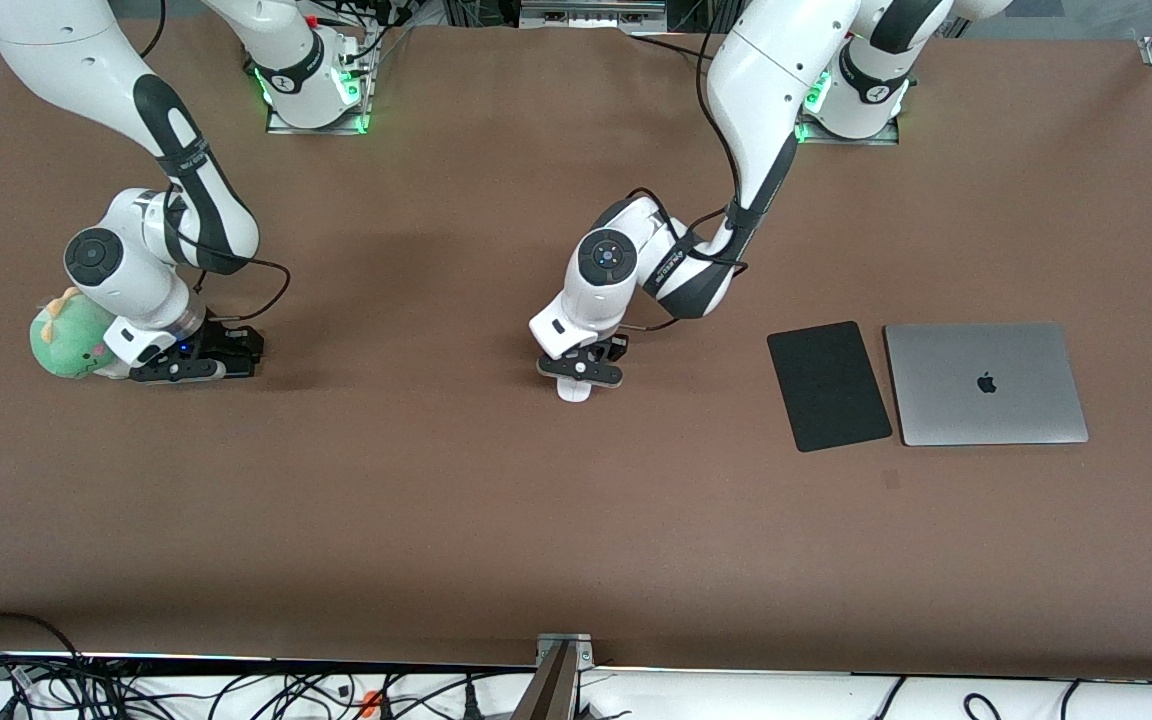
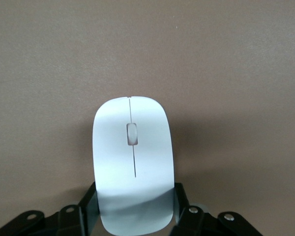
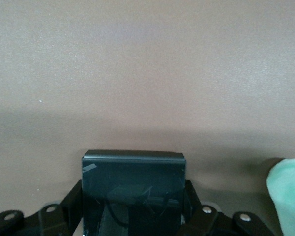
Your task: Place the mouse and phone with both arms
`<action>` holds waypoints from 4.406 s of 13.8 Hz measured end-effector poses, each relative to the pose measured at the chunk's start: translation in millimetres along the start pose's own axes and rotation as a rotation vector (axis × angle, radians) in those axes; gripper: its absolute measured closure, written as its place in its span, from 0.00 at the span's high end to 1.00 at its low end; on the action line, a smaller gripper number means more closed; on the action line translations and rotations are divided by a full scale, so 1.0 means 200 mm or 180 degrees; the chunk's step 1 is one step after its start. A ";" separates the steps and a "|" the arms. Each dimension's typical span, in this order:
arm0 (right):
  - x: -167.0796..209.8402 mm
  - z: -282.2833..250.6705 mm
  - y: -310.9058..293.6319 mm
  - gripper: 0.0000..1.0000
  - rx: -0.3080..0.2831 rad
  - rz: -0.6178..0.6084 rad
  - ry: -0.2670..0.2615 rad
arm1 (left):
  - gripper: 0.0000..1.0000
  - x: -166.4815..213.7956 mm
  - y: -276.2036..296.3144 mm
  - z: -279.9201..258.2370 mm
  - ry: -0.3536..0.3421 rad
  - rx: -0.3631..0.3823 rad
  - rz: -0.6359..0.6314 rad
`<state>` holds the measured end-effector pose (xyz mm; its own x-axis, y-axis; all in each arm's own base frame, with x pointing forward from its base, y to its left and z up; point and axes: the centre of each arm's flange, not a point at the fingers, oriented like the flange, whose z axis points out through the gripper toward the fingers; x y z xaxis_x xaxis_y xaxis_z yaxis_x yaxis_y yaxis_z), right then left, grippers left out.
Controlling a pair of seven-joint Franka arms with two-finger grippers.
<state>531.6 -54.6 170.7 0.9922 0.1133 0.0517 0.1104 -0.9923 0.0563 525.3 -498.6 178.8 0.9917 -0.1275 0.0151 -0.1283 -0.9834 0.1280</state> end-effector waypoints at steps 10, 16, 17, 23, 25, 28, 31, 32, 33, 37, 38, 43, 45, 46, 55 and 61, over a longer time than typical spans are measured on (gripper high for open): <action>0.06 -0.01 0.00 1.00 0.0022 -0.0029 -0.0070 | 0.62 0.40 -0.70 -0.52 -0.0041 0.0106 0.0140; 0.27 -0.23 0.03 1.00 0.0104 -0.0027 -0.0249 | 0.62 0.29 -1.42 -0.70 -0.0237 0.0143 -0.0113; 0.31 -0.30 0.04 1.00 0.0128 -0.0028 -0.0302 | 0.62 0.24 -1.50 -0.68 -0.0293 0.0153 -0.0176; 0.48 -1.09 0.06 1.00 0.0488 0.0016 -0.0752 | 0.62 -0.05 -1.89 -0.50 -0.0580 0.0207 -0.0566; 0.48 -1.33 0.08 1.00 0.0535 0.0018 -0.0873 | 0.62 -0.08 -2.00 -0.45 -0.0583 0.0204 -0.0685; 0.46 -1.56 0.09 1.00 0.0545 0.0115 -0.0892 | 0.62 -0.08 -2.06 -0.36 -0.0514 0.0198 -0.0730; 0.40 -1.74 0.09 1.00 0.0540 0.0192 -0.0785 | 0.62 -0.08 -2.05 -0.30 -0.0467 0.0192 -0.0721; 0.38 -1.81 0.09 1.00 0.0529 0.0217 -0.0725 | 0.66 -0.07 -2.05 -0.29 -0.0454 0.0191 -0.0719; 0.36 -1.87 0.10 1.00 0.0514 0.0228 -0.0662 | 0.76 -0.07 -2.05 -0.29 -0.0443 0.0190 -0.0719; 0.28 -2.04 0.10 1.00 0.0492 0.0350 -0.0581 | 1.00 -0.04 -2.06 -0.33 -0.0378 0.0185 -0.0728; 0.28 -2.06 0.08 1.00 0.0458 0.0394 -0.0569 | 1.00 -0.02 -2.08 -0.38 -0.0314 0.0179 -0.0746; 0.29 -2.12 -0.03 1.00 0.0275 0.0524 -0.0476 | 1.00 0.06 -2.14 -0.87 0.0055 0.0157 -0.0716; 0.30 -2.13 -0.02 1.00 0.0246 0.0528 -0.0407 | 1.00 0.07 -2.10 -1.14 -0.0056 0.0151 -0.0676; 0.30 -2.13 -0.02 1.00 0.0240 0.0529 -0.0388 | 1.00 0.07 -2.07 -1.30 -0.0159 0.0146 -0.0658; 0.31 -2.13 -0.01 1.00 0.0226 0.0530 -0.0371 | 1.00 0.05 -1.95 -2.20 -0.0282 0.0433 -0.0470; 0.33 -2.13 0.00 1.00 0.0184 0.0532 -0.0251 | 1.00 -0.03 -1.87 -2.32 -0.0155 0.0606 -0.0383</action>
<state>572.7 -24.9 598.3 0.9982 -0.0555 -0.0229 -0.0556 -0.9984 -0.0042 567.6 -70.1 590.1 0.9993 -0.0092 -0.0375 -0.0116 -0.9979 -0.0637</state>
